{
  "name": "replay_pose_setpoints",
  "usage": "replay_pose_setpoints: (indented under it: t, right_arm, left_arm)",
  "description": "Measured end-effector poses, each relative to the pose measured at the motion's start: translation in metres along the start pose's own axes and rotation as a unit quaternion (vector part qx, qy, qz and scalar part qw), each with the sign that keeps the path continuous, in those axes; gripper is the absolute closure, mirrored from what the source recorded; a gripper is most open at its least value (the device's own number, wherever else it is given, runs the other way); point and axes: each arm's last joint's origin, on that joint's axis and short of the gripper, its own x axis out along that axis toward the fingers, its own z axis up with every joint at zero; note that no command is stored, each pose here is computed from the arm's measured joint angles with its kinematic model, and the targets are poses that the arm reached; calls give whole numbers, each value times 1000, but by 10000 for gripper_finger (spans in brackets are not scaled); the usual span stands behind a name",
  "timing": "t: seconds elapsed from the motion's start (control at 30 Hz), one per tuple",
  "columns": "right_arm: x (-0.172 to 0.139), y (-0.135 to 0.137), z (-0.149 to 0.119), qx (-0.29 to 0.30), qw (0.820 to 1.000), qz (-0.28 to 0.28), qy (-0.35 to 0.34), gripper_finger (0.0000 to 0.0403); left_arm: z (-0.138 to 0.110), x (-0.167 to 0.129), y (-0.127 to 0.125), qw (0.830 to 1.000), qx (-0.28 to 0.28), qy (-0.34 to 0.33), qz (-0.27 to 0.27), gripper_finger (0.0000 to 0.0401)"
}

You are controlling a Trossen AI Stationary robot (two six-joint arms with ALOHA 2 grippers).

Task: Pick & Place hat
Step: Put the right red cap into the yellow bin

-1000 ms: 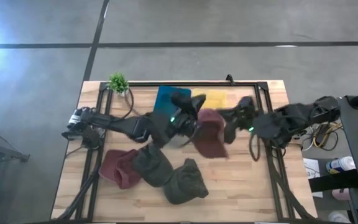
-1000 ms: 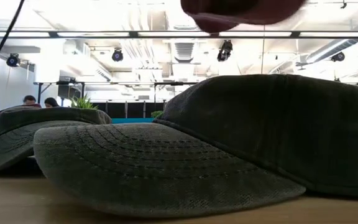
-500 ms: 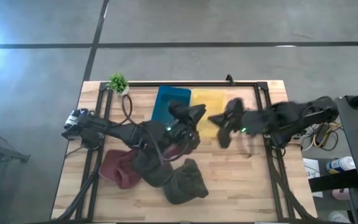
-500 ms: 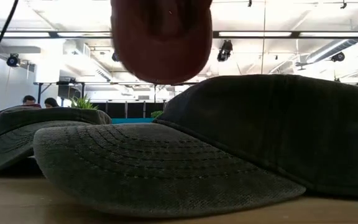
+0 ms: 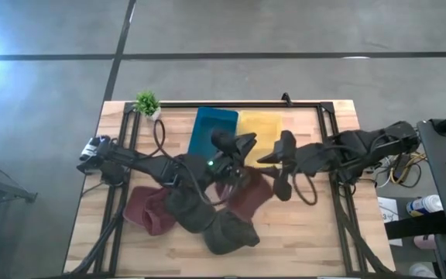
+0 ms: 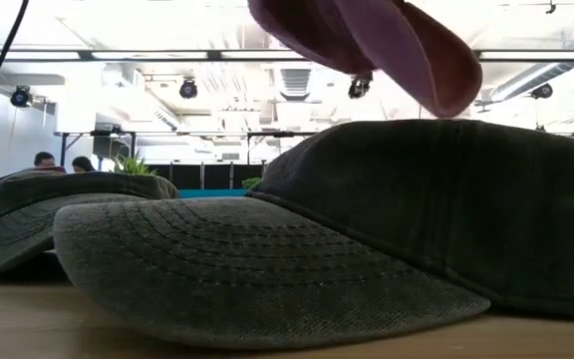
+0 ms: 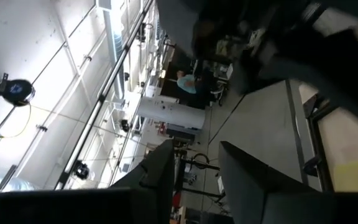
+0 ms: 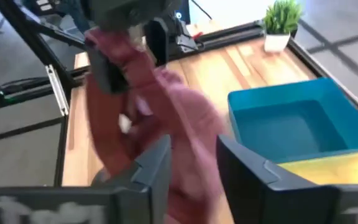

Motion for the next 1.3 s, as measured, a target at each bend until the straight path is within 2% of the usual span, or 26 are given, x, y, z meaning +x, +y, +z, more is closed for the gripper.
replay_pose_setpoints:
  t: [0.13, 0.27, 0.47, 0.67, 0.8, 1.1, 1.3]
  right_arm:
    - [5, 2, -2, -20, 1000, 11, 14, 233]
    - [11, 6, -1, -47, 998, 29, 13, 211]
    - [25, 13, 2, -83, 994, 74, 7, 204]
    - [33, 13, 1, -107, 990, 86, 17, 205]
    - [39, 14, 3, -102, 987, 124, 24, 214]
    - [53, 17, 1, -113, 982, 147, 34, 257]
    - [51, 17, 2, -115, 981, 151, 30, 308]
  left_arm:
    - [2, -3, -5, 1000, 0, -5, -11, 281]
    - [4, -6, -9, 1000, 1, -9, -17, 281]
    - [8, -12, -15, 999, -6, -22, -25, 281]
    - [12, -18, -16, 999, -14, -30, -28, 281]
    - [14, -21, -16, 999, -19, -35, -30, 282]
    - [19, -29, -17, 998, -23, -46, -34, 282]
    - [21, -32, -18, 998, -27, -51, -35, 282]
